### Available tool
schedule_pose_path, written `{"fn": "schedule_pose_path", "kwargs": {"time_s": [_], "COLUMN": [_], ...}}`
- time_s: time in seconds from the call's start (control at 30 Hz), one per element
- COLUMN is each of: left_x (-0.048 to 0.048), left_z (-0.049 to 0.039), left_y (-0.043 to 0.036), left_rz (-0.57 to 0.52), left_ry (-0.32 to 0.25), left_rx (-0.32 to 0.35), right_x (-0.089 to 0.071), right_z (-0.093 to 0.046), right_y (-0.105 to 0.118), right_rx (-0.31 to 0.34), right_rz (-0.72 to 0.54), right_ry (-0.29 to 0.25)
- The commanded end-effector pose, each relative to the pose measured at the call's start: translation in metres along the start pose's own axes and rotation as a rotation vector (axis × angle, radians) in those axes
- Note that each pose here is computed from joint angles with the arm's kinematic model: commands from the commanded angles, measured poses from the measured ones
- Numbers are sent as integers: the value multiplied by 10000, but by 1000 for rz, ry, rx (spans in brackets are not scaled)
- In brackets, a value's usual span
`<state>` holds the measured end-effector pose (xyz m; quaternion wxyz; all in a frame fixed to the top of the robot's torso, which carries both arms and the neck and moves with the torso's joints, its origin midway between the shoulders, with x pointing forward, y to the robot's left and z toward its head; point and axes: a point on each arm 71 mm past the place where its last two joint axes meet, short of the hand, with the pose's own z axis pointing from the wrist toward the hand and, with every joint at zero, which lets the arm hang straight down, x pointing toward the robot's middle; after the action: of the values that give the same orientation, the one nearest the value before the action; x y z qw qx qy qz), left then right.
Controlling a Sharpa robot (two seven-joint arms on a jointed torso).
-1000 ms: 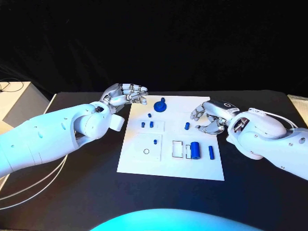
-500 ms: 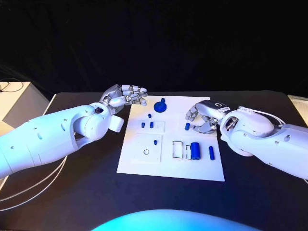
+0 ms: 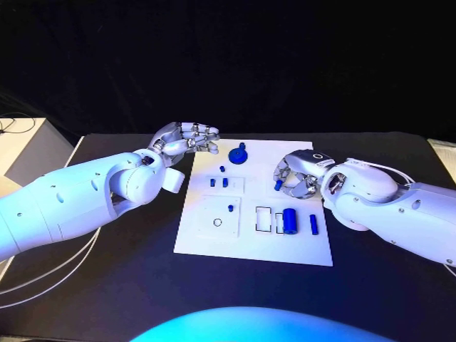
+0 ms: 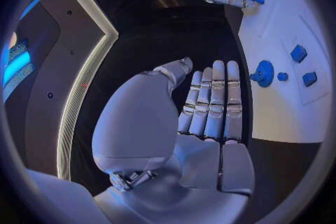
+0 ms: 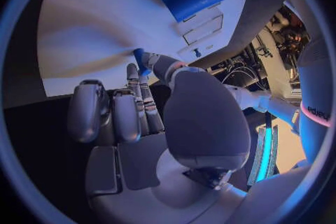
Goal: Assemble the parts on the task board
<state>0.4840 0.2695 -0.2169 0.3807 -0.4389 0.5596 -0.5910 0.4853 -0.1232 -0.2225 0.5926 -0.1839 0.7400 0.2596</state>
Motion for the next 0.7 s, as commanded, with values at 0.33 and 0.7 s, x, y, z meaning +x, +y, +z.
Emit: {"fn": "schedule_pose_path", "kwargs": {"time_s": [0.33, 0.7], "left_x": [23, 23], "left_z": [1, 0], "left_y": [-14, -13], "left_rz": [-8, -8], "left_ry": [17, 18], "left_rx": [10, 8], "right_x": [42, 58], "right_z": [27, 42], "right_y": [67, 85], "right_rx": [-7, 2], "right_rz": [-23, -23], "right_ry": [26, 21]}}
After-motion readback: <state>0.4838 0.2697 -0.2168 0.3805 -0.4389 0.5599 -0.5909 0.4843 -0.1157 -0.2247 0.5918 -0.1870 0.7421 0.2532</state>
